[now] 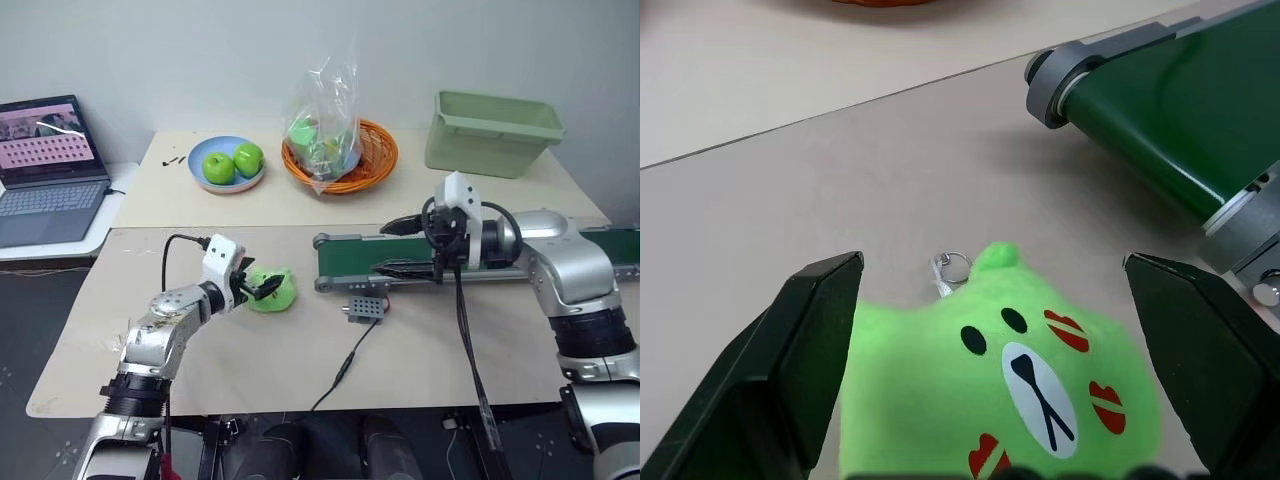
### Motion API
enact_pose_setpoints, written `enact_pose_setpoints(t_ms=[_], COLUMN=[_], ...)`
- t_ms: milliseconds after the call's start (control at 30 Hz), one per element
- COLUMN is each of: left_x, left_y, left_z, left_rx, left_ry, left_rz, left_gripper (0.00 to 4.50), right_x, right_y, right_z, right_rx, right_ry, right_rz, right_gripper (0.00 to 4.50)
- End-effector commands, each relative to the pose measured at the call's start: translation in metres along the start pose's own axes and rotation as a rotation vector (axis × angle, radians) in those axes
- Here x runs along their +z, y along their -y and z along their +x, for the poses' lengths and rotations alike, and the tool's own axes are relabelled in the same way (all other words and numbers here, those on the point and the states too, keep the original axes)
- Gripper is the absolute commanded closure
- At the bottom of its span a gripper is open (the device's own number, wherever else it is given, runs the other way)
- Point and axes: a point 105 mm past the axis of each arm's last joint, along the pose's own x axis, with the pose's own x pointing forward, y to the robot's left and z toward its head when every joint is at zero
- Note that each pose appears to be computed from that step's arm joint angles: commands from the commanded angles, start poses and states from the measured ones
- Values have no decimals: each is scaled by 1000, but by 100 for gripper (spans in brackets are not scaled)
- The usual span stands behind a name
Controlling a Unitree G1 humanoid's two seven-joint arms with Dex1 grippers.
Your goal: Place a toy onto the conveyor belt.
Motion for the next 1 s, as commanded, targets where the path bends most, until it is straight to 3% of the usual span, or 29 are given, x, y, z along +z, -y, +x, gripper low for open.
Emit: enact_pose_setpoints(t_ms=[33,67,167,433,733,1000], left_x=[-3,-4,-8,-13,9,77], left_y=[2,2,3,2,-11,-26], left_z=[0,0,0,1,-1,-7], left_rx=[2,1,1,3,58,120], left_ry=[0,-4,-17,-37,29,241], left_rz=[43,47,50,65,86,154], left_gripper=[5,5,81,372,372,372], right_x=[13,13,12,11,10,8], right_y=[1,1,1,3,4,4], right_z=[-9,-9,-9,-10,-10,-10], right_rx=[-30,-31,-32,-40,-44,-48], right_ry=[27,26,25,12,8,2], right_rz=[-48,-48,-49,-53,-56,-54], right_gripper=[0,0,0,0,0,0])
